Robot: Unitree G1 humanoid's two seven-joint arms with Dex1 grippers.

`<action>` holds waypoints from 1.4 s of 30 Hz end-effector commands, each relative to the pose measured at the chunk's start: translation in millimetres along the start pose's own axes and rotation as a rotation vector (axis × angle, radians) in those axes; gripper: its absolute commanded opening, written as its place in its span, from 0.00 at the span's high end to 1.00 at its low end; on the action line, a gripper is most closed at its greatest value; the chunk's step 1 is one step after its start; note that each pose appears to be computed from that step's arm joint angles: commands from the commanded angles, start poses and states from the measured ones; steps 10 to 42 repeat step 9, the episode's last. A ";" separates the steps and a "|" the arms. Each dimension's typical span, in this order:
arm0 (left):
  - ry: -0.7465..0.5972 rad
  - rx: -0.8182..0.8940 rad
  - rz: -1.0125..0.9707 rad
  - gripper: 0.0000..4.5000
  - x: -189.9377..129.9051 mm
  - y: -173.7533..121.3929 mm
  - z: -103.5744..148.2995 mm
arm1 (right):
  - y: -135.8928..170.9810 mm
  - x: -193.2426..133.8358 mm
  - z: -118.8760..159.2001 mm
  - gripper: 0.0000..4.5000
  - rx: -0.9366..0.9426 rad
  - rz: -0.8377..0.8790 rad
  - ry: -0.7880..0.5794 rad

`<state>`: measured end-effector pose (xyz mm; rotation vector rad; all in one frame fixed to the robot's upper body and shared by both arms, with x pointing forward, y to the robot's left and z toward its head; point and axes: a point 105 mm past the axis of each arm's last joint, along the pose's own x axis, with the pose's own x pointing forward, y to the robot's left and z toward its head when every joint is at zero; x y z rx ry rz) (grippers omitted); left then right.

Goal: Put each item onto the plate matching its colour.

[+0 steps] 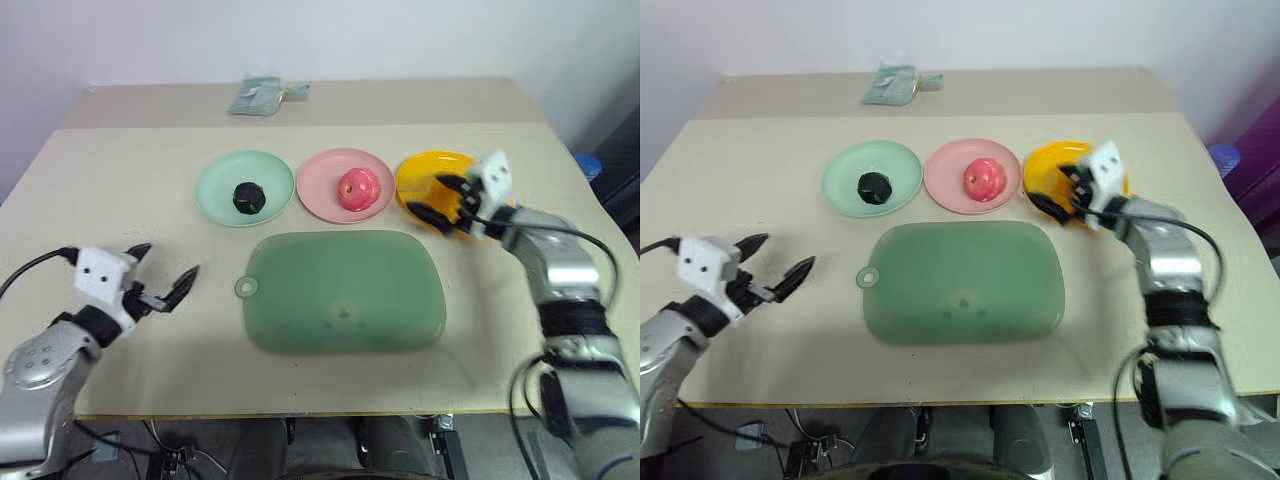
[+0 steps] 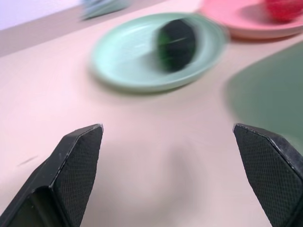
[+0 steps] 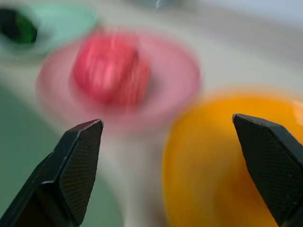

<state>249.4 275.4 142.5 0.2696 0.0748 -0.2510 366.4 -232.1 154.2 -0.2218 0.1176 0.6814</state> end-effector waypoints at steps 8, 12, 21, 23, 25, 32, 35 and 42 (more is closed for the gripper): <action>0.068 -0.001 0.097 0.00 -40.6 22.9 -11.4 | -6.8 -63.9 -16.3 0.01 0.039 0.004 0.082; 0.069 -0.002 0.095 0.00 -40.7 21.3 -11.5 | -7.6 -62.1 -16.5 0.01 0.042 0.004 0.081; 0.069 -0.002 0.095 0.00 -40.7 21.3 -11.5 | -7.6 -62.1 -16.5 0.01 0.042 0.004 0.081; 0.069 -0.002 0.095 0.00 -40.7 21.3 -11.5 | -7.6 -62.1 -16.5 0.01 0.042 0.004 0.081; 0.069 -0.002 0.095 0.00 -40.7 21.3 -11.5 | -7.6 -62.1 -16.5 0.01 0.042 0.004 0.081; 0.069 -0.002 0.095 0.00 -40.7 21.3 -11.5 | -7.6 -62.1 -16.5 0.01 0.042 0.004 0.081; 0.069 -0.002 0.095 0.00 -40.7 21.3 -11.5 | -7.6 -62.1 -16.5 0.01 0.042 0.004 0.081; 0.069 -0.002 0.095 0.00 -40.7 21.3 -11.5 | -7.6 -62.1 -16.5 0.01 0.042 0.004 0.081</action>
